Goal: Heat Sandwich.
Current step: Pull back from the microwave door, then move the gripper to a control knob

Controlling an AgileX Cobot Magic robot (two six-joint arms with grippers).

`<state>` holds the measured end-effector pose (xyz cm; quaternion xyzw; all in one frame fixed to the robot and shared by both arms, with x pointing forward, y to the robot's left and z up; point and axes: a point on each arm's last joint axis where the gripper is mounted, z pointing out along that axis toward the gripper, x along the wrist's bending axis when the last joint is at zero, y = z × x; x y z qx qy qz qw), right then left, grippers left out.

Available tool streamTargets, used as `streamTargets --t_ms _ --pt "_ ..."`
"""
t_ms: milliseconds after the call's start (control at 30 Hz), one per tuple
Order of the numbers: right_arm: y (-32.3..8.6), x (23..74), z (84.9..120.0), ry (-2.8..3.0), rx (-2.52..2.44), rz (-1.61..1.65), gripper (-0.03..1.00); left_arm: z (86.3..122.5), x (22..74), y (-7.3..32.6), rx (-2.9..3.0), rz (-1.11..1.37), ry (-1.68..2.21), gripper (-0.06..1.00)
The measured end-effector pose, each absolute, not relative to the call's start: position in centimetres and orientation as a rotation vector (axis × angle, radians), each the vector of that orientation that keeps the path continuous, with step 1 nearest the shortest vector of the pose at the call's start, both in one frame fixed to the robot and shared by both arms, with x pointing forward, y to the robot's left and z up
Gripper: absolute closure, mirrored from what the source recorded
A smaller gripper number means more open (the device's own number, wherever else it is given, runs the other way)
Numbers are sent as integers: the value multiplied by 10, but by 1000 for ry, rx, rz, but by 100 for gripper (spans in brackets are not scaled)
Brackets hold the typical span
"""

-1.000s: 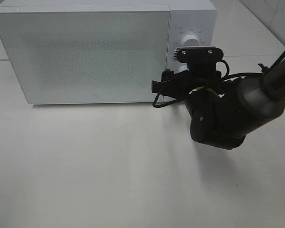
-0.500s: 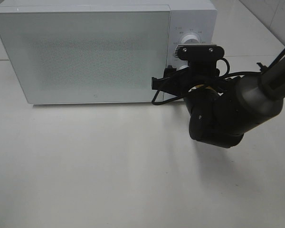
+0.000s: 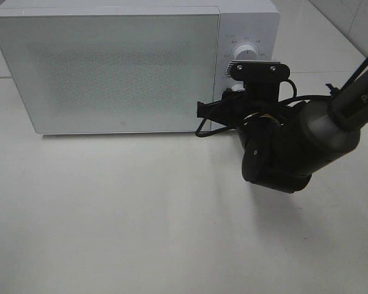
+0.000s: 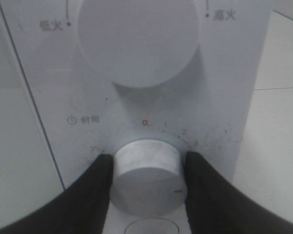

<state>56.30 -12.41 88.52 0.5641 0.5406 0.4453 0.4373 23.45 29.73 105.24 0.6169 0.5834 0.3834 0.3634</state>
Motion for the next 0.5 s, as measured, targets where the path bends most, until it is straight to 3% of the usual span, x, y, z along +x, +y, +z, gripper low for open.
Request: streamTargets --t_ms 500 --pt "-124 562 884 1250 1500 1236 53 1052 234 297 1588 987 1502 -3"
